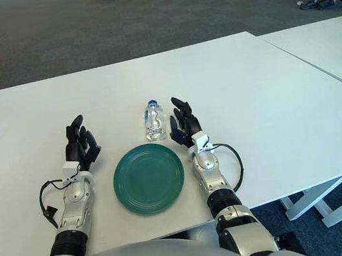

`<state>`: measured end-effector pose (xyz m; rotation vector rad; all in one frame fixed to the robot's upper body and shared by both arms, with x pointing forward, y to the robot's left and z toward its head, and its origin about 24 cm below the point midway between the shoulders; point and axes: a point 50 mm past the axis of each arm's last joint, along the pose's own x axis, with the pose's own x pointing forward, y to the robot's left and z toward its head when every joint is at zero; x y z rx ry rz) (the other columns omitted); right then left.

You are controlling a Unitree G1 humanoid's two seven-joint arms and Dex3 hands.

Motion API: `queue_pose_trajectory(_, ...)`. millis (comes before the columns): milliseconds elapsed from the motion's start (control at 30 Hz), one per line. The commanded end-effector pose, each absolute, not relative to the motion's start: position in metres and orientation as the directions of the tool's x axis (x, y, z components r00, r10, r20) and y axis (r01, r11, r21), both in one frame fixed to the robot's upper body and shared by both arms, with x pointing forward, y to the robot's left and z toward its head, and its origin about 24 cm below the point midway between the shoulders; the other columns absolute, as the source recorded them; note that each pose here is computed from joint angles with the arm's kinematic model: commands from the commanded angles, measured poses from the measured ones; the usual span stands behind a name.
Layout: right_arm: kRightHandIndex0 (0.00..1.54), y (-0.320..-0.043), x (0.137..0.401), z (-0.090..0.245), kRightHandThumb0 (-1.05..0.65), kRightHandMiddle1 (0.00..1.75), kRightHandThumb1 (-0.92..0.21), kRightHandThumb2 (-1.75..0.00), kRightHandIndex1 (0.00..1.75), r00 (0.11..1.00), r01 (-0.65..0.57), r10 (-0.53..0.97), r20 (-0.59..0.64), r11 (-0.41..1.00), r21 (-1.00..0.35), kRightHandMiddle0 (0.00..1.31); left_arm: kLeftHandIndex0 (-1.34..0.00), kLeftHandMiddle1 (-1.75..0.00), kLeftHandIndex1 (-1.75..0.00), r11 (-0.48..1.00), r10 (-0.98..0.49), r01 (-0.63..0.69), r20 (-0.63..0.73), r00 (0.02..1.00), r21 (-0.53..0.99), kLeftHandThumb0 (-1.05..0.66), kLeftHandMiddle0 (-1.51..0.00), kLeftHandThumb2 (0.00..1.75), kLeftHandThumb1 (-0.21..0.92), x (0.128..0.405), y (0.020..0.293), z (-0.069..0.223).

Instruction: Put the bottle into the plate.

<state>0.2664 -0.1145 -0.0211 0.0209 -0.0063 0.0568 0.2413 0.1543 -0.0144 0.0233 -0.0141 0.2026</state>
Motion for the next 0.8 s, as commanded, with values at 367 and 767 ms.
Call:
queue_pose_trajectory(367, 0.21, -0.1169, 0.2565, -0.0344, -0.69, 0.49, -0.92, -0.83, 0.0, 0.998, -0.042, 0.043, -0.055, 0.999, 0.015, 0.0, 0.0, -0.02, -0.61, 0.98, 0.198, -0.198, 0.007, 0.98, -0.012, -0.75, -0.27, 0.89, 0.92, 0.2414, 0.1552, -0.0124)
queue_pose_trajectory(767, 0.21, -0.1187, 0.2584, -0.0334, -0.69, 0.49, -0.92, -0.82, 0.0, 0.998, -0.046, 0.046, -0.053, 0.999, 0.003, 0.0, 0.0, -0.02, -0.61, 0.98, 0.198, -0.198, 0.003, 0.98, -0.016, -0.75, -0.27, 0.88, 0.92, 0.243, 0.1534, -0.0116)
